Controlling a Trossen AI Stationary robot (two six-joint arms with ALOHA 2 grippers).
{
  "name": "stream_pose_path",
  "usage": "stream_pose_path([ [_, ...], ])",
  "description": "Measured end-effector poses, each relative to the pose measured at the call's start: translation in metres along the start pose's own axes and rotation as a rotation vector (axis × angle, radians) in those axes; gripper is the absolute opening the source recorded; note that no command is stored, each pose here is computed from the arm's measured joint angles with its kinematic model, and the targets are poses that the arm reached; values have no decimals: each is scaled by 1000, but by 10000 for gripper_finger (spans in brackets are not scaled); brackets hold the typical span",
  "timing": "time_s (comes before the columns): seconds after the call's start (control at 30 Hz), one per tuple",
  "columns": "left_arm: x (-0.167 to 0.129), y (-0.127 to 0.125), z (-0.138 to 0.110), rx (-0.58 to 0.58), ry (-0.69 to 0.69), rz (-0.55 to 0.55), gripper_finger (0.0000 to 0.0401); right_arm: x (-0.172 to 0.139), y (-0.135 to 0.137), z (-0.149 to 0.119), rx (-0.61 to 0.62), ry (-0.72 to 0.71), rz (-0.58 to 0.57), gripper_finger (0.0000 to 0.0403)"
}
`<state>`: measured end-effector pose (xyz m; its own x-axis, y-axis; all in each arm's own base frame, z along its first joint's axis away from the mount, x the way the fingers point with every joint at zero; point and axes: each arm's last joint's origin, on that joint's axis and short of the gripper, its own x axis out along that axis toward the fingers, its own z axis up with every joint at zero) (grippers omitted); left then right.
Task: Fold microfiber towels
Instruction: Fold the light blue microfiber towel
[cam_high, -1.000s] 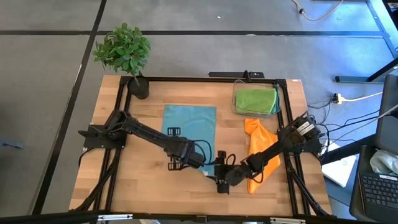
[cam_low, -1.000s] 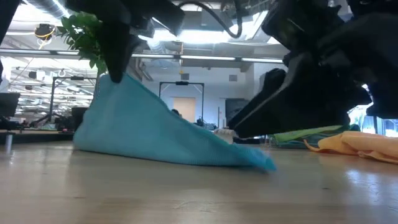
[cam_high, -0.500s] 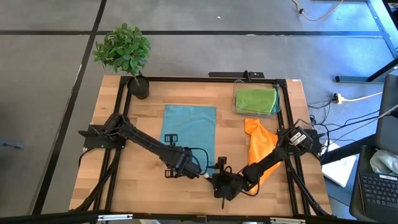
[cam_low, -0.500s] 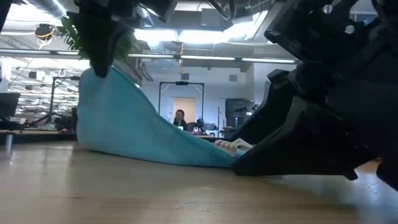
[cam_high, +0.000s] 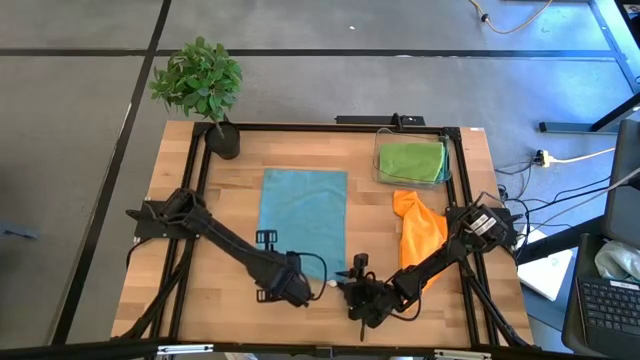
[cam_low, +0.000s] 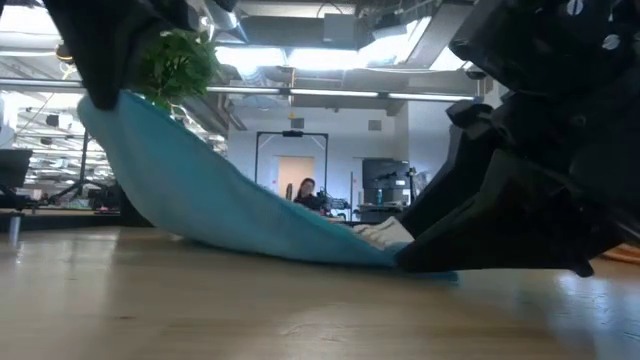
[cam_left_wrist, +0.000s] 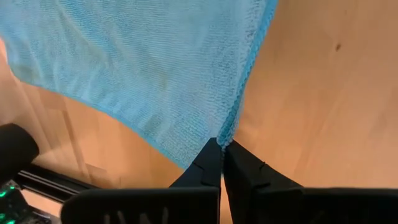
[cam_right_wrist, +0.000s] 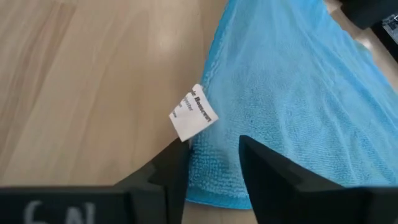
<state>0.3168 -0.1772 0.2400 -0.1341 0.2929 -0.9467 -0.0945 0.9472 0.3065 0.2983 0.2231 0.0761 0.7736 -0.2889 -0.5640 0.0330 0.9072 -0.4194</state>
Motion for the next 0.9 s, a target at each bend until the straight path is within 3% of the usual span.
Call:
stream_pose_path([
  [0.33,-11,-5,-13,-31,-29,-24,1,0,0,-3,-35,19,14,95],
  [0.63,-16,-7,-19,-43,-43,-33,1,-3,-2,0,-41,23,40,9],
  [0.77,-16,-7,-18,-43,-52,-28,1,-15,-10,6,-146,32,47,14],
  [0.9,-16,-4,-17,0,-113,54,1,-30,-27,18,-250,30,-34,7],
])
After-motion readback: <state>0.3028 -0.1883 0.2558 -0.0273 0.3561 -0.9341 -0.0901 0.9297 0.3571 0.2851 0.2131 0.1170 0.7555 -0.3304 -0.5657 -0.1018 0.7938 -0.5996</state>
